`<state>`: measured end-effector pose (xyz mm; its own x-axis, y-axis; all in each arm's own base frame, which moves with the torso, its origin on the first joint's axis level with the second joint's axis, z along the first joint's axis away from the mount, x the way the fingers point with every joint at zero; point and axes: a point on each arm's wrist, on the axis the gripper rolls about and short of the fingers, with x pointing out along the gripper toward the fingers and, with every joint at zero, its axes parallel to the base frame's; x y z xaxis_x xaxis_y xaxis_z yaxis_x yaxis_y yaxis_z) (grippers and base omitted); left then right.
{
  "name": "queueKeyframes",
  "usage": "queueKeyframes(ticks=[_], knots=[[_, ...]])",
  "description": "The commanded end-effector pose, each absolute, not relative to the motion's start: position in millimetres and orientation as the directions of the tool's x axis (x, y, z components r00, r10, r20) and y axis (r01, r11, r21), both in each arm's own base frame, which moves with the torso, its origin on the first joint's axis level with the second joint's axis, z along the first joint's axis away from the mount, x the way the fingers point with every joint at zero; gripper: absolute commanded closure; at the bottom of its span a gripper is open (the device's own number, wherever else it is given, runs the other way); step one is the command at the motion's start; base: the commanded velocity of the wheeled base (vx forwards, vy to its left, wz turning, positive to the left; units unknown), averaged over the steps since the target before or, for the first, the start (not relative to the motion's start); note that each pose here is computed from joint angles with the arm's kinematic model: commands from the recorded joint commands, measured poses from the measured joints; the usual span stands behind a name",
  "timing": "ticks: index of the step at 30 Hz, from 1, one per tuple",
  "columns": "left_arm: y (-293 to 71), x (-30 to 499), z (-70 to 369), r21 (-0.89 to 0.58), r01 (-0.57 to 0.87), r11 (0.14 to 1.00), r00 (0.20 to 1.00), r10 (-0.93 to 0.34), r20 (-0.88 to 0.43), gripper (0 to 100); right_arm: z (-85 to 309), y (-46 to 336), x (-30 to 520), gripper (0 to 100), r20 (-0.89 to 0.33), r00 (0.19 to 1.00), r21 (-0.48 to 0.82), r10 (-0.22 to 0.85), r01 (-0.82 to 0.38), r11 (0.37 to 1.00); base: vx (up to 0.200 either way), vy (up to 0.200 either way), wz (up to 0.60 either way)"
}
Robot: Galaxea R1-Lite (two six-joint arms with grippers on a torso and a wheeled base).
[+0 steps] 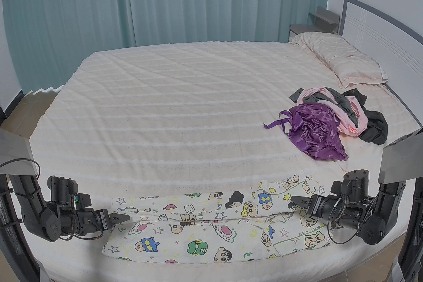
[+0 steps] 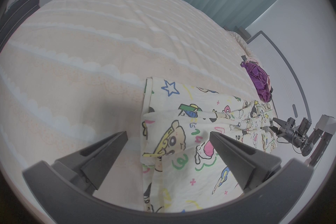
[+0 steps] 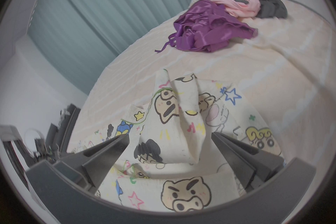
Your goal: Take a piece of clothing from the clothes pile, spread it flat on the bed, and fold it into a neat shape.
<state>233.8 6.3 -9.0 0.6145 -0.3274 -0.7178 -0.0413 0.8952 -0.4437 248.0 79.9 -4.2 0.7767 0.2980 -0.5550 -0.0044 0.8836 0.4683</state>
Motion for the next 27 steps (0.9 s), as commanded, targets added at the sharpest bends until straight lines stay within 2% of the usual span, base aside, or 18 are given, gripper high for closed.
queueKeyframes(ticks=[1,10,15,25,26,27], knots=[[6,223,-8,-0.448,-0.047,0.893,0.617,-0.327,-0.716,0,-5,78,245,0,-0.559,0.776,0.534,0.293,0.066,0.843,0.000,0.000,0.00],[10,223,-7,-0.450,-0.060,0.891,0.635,-0.314,-0.706,0,-8,75,248,0,-0.560,0.780,0.565,0.280,0.112,0.817,0.000,0.000,0.00],[10,224,-8,-0.462,-0.074,0.884,0.636,-0.316,-0.704,0,1,70,245,0,-0.500,0.822,0.633,0.272,0.134,0.762,0.000,0.000,0.00],[10,225,-9,-0.478,-0.069,0.876,0.630,-0.333,-0.702,0,-16,76,245,0,-0.530,0.796,0.646,0.293,0.156,0.747,0.000,0.000,0.00],[10,225,-9,-0.478,-0.069,0.876,0.630,-0.333,-0.702,0,-16,75,245,100,-0.530,0.796,0.646,0.291,0.157,0.747,0.000,0.000,0.00],[10,225,-9,-0.478,-0.070,0.876,0.631,-0.332,-0.701,0,-15,75,246,100,-0.525,0.800,0.649,0.291,0.155,0.745,0.000,0.000,0.00]])
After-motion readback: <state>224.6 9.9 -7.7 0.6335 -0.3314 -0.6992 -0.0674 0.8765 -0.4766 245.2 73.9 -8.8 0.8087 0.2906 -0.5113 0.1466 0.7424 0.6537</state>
